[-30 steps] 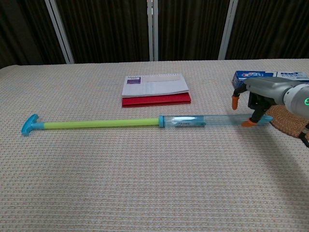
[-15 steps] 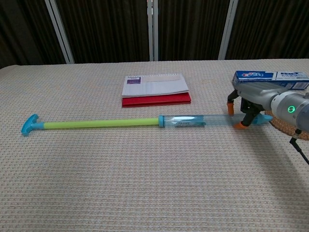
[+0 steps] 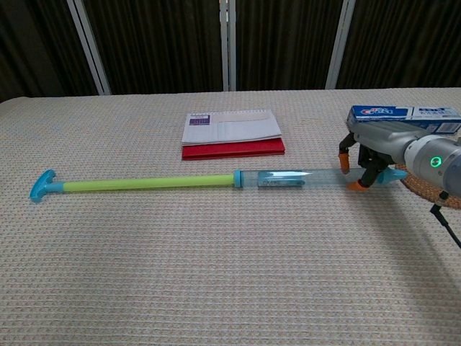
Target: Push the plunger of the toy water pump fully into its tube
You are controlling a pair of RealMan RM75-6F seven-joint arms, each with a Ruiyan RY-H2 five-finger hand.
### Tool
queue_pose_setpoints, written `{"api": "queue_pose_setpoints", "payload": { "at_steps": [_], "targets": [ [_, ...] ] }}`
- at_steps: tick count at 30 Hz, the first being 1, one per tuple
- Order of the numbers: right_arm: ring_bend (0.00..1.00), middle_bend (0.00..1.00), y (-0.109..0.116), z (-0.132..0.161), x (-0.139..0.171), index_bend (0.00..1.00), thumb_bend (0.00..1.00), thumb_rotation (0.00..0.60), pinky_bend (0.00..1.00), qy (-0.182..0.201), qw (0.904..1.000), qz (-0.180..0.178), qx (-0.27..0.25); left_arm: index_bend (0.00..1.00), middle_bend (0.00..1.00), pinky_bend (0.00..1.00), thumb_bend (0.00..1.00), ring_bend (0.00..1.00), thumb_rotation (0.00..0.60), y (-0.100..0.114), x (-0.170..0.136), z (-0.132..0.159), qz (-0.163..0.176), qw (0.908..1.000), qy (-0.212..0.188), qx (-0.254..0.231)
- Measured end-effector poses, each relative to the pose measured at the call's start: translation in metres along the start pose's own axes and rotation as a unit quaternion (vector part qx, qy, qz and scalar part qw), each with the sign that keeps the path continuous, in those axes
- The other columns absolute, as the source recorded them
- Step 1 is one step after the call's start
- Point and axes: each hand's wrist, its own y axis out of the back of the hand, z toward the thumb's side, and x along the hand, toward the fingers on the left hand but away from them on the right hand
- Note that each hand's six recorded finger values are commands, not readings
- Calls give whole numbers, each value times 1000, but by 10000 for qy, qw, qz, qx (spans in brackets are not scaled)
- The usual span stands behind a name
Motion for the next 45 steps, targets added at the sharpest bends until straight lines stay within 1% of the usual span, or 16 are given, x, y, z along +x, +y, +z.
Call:
{"api": "queue_pose_setpoints", "payload": {
  "at_steps": [1,4,6,9,12,21,27,36,41,44,45],
  "targets": [
    [1000,1000,0,0,1,648,295,600,1000,-8,10000,4,5,352,860,1000,184,799,600,-3,6,4,-70,9999,-79,24],
    [1000,1000,0,1,2,648,296,600,1000,-40,10000,14,7,411,872,1000,249,808,600,-14,29,17,-301,9989,-304,172],
    [1000,1000,0,1,2,649,298,600,1000,-55,10000,16,6,427,874,1000,278,809,600,-23,44,24,-455,9978,-396,262],
    [1000,1000,0,2,3,651,303,600,1000,-60,10000,19,29,430,874,1000,310,809,600,-36,58,32,-634,9966,-426,307],
    [1000,1000,0,2,3,651,306,600,1000,-63,10000,19,43,431,874,1000,334,809,600,-44,66,35,-716,9960,-407,333],
    [1000,1000,1,3,3,658,306,600,1000,-72,9999,-2,82,464,874,1000,335,809,600,-62,77,30,-937,9948,-240,331],
    [1000,1000,1,4,3,659,309,600,1000,-74,9999,-6,78,458,874,1000,345,809,600,-73,81,25,-1091,9933,-174,325],
    [1000,1000,3,2,5,660,313,600,1000,-76,9999,-28,68,458,874,1000,375,809,600,-88,94,25,-1146,9928,-86,324],
    [1000,1000,3,2,5,661,313,600,1000,-74,9999,-28,62,464,874,1000,375,809,600,-92,96,29,-1185,9923,-116,326],
    [1000,1000,3,2,5,661,314,600,1000,-71,10000,-29,61,504,874,1000,389,809,600,-94,97,30,-1208,9920,-128,339],
    [1000,1000,3,2,5,661,314,600,1000,-70,10000,-29,61,544,874,1000,408,809,600,-94,98,30,-1210,9920,-127,338]
  ]
}}
